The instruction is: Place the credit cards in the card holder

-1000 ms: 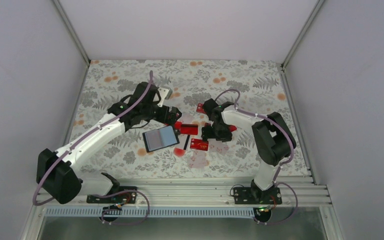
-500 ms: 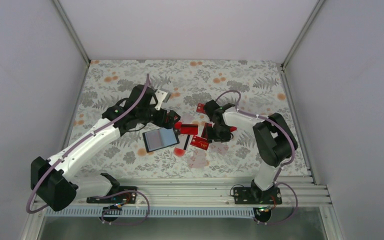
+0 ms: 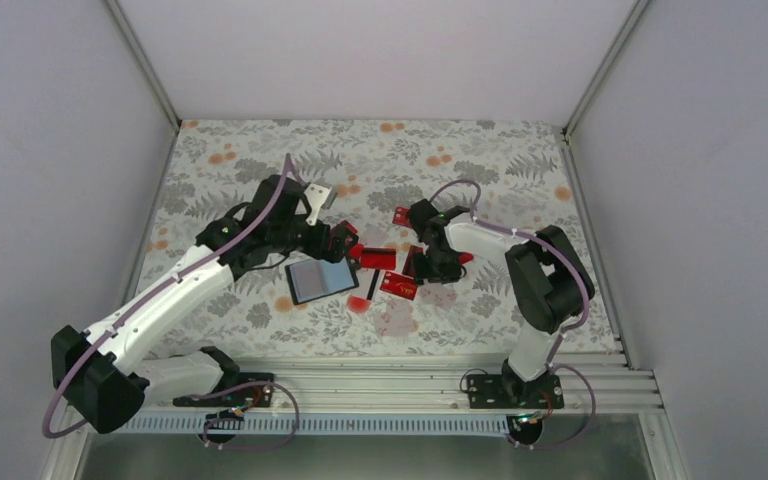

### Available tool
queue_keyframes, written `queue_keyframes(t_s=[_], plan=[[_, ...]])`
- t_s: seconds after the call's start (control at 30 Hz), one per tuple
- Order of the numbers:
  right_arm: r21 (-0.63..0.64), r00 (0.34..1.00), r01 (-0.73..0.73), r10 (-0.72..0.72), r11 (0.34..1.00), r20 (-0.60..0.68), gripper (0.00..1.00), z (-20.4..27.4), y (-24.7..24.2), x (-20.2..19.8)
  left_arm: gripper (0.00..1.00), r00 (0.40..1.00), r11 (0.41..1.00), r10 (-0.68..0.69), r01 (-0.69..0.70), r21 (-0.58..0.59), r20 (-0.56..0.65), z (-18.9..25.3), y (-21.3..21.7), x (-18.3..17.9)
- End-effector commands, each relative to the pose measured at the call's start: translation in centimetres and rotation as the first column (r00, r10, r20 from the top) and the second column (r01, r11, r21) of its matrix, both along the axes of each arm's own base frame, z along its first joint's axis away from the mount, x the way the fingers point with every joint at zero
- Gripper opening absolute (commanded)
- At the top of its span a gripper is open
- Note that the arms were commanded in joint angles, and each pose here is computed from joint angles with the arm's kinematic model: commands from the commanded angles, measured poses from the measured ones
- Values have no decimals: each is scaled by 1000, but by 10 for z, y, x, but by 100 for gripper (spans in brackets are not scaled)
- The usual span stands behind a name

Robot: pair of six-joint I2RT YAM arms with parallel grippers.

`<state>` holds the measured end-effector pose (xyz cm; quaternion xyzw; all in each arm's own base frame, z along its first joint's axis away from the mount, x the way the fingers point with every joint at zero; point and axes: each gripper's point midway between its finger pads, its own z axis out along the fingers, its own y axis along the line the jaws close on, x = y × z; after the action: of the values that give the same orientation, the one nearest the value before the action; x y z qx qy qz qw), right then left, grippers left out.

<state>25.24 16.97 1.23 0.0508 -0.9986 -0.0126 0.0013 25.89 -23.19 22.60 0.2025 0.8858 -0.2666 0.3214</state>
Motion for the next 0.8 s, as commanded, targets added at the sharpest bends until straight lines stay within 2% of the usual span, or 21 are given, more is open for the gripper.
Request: queue_keyframes(t_s=[0.0, 0.47, 0.67, 0.77], plan=[[68, 996, -21, 15, 997, 84, 41, 18, 17, 15, 100, 999, 999, 37, -38, -31, -14, 6, 1, -2], [210, 984, -30, -8, 977, 180, 44, 78, 33, 19, 100, 997, 989, 54, -62, -137, -63, 18, -11, -1], [243, 988, -17, -20, 970, 151, 47, 73, 39, 15, 100, 995, 988, 50, -62, -142, -84, 10, -11, -5], [168, 991, 2, -25, 986, 132, 54, 58, 25, 11, 100, 995, 989, 50, -61, -137, -83, 9, -9, -6]])
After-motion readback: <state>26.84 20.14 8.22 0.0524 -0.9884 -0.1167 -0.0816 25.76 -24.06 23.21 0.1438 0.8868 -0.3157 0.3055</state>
